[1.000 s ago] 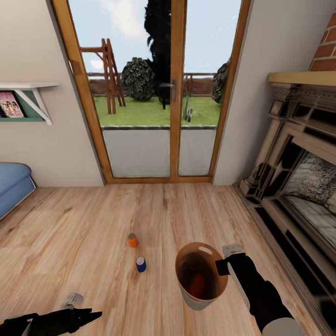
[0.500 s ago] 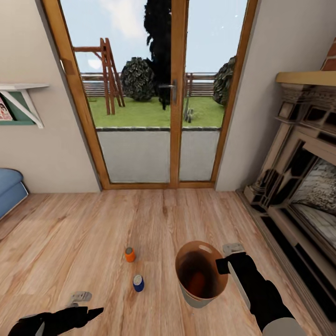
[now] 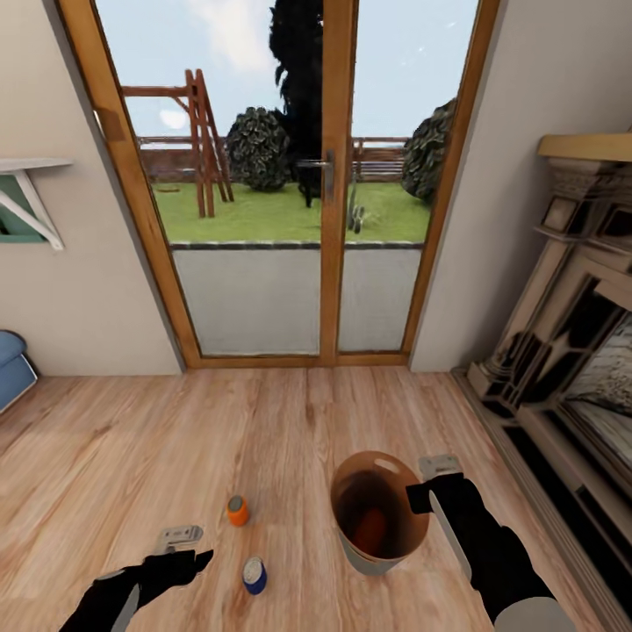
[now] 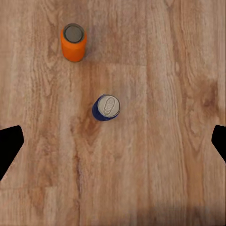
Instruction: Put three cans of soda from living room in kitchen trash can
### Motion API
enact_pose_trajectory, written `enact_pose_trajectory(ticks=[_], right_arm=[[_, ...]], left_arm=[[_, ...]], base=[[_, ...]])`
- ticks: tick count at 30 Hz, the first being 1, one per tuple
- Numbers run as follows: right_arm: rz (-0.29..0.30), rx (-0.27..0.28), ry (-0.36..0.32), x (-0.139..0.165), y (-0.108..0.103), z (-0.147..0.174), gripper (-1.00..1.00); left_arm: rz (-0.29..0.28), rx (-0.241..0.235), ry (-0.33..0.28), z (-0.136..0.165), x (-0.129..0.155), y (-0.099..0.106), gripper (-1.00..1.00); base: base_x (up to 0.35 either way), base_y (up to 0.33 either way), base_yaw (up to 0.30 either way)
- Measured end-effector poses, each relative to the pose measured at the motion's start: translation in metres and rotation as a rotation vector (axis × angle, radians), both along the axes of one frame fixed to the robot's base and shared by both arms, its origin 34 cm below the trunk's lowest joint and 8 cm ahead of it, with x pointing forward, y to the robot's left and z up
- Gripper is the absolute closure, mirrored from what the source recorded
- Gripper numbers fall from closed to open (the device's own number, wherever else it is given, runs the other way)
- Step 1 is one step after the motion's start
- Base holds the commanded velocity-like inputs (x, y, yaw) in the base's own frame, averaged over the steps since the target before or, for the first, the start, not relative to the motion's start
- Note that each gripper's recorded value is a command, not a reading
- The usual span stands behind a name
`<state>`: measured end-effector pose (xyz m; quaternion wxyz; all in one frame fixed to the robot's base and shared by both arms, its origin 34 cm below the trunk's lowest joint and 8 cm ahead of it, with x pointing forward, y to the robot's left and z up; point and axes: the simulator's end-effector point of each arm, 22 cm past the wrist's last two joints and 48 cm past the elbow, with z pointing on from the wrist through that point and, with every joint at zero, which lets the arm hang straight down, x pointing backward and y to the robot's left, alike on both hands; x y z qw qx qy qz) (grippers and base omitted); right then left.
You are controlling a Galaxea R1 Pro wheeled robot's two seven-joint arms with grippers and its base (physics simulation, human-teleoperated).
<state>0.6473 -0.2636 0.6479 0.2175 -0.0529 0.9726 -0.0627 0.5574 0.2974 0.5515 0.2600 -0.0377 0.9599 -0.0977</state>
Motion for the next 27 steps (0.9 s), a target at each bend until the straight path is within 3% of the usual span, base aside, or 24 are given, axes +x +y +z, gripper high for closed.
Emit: enact_pose_trajectory(ticks=[4,7,20,27], right_arm=[[0.000,0.000,0.000,0.000,0.000,0.000,1.00],[0.000,-0.002,-0.001,0.000,0.000,0.000,1.00],[0.001,-0.002,-0.001,0.000,0.000,0.000,1.00],[0.001,-0.001,-0.001,0.000,0.000,0.000,1.00]], left_arm=[[0.025,0.058,-0.011,0.000,0.006,-0.007,-1.00],[0.032,0.075,-0.031,0.002,0.011,-0.009,-1.00],[0.044,0.095,-0.074,0.004,0.017,-0.008,-1.00],[0.044,0.082,-0.045,-0.007,0.006,-0.017,-1.00]], base=[[0.347,0.000,0.000],[0.333,0.000,0.000],[0.119,0.000,0.000],[0.007,0.000,0.000]])
